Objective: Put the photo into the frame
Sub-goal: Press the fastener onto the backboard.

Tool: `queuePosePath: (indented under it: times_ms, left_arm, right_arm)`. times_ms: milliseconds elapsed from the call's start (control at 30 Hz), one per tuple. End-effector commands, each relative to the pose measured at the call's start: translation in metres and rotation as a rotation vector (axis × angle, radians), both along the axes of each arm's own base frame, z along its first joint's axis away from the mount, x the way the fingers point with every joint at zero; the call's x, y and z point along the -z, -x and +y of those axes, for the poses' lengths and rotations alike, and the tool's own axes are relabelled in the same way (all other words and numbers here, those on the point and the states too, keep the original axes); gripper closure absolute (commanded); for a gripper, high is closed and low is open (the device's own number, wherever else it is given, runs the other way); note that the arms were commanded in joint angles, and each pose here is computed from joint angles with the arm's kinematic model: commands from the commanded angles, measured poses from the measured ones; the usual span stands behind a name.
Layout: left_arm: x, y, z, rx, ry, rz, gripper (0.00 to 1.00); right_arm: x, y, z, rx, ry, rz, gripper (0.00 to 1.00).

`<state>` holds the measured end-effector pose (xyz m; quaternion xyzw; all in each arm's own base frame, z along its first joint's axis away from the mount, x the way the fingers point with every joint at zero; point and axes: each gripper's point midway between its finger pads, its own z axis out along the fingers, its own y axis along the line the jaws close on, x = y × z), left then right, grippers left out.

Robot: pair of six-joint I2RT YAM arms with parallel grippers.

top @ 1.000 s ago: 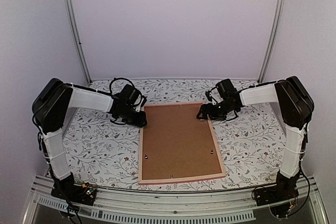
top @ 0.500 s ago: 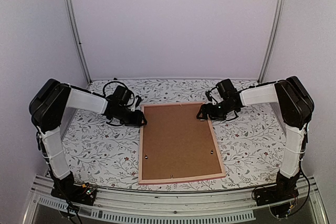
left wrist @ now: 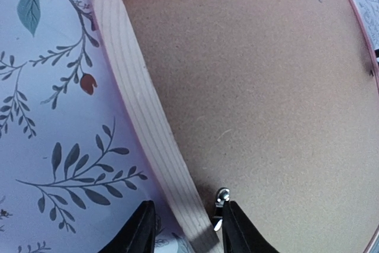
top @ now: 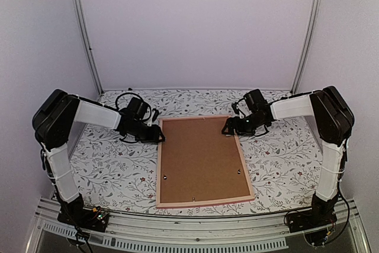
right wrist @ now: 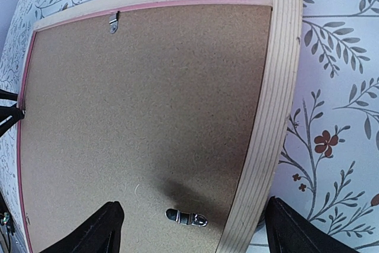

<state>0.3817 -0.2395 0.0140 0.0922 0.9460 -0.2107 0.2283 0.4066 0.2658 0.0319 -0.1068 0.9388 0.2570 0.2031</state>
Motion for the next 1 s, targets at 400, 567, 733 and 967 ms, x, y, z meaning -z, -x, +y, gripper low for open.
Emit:
queuePosePath:
  times_ms: [400,567,733,967]
  left_arm:
    - [0.028,0.031,0.033,-0.036,-0.227,0.054,0.66]
    - [0.017,0.018,0.026,-0.033,-0.203,-0.002,0.71]
    - [-0.001,0.002,0.008,-0.021,-0.112,-0.053,0.73]
    - [-0.019,-0.008,-0.002,-0.026,-0.036,-0.08,0.68]
  right_arm:
    - [0.023,0.015,-0.003,-0.003,0.009,0.085,0.14]
    - [0.024,0.016,-0.002,-0.007,0.005,0.091,0.14]
    - [0.025,0.017,-0.002,-0.006,0.006,0.094,0.14]
    - [0.027,0.02,-0.004,-0.007,0.013,0.096,0.14]
